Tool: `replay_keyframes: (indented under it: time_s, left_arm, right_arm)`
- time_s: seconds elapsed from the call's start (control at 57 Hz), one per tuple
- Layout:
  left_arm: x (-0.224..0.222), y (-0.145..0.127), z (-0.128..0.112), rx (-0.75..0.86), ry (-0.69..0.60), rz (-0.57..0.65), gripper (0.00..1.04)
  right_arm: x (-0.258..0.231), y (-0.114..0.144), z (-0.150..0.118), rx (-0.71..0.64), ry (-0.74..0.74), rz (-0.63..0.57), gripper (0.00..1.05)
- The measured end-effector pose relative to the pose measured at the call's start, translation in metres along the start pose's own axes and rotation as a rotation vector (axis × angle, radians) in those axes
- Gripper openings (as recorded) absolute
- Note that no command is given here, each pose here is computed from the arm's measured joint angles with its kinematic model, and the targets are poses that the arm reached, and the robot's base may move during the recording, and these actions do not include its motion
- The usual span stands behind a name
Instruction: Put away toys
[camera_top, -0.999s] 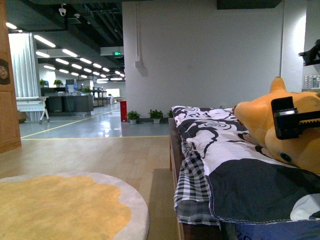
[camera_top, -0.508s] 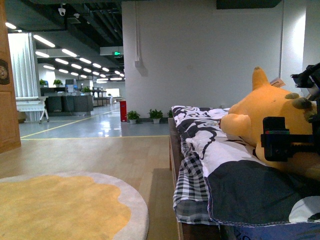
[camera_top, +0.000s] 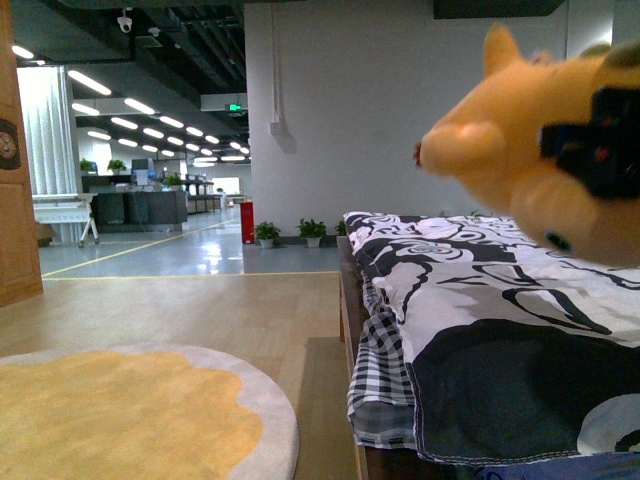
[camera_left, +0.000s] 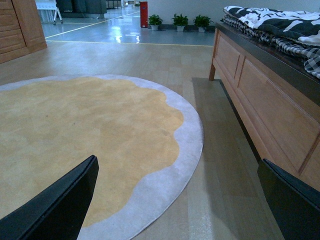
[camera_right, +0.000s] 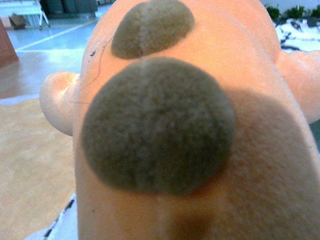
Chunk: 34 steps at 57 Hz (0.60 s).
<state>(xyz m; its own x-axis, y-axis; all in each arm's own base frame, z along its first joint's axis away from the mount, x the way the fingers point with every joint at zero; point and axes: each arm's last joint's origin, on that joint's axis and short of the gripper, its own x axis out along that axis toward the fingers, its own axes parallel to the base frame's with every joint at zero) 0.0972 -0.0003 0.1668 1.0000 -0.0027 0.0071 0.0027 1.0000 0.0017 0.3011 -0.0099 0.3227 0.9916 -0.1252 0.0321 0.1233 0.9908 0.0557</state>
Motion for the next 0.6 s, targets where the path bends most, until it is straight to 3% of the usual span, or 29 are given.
replay_keyframes:
  time_s: [0.105,0.245,0.596]
  left_arm:
    - [0.000,0.000,0.000,0.000,0.000,0.000,0.99]
    - [0.000,0.000,0.000,0.000,0.000,0.000,0.99]
    - [0.000,0.000,0.000,0.000,0.000,0.000,0.99]
  right_arm:
    - [-0.025,-0.013,0.022,0.013,-0.079,0.015,0.21]
    - [-0.061,-0.032,0.031,0.036,-0.140,0.030,0.20]
    - [-0.154,-0.054,-0.010,0.041,-0.179,0.145,0.20]
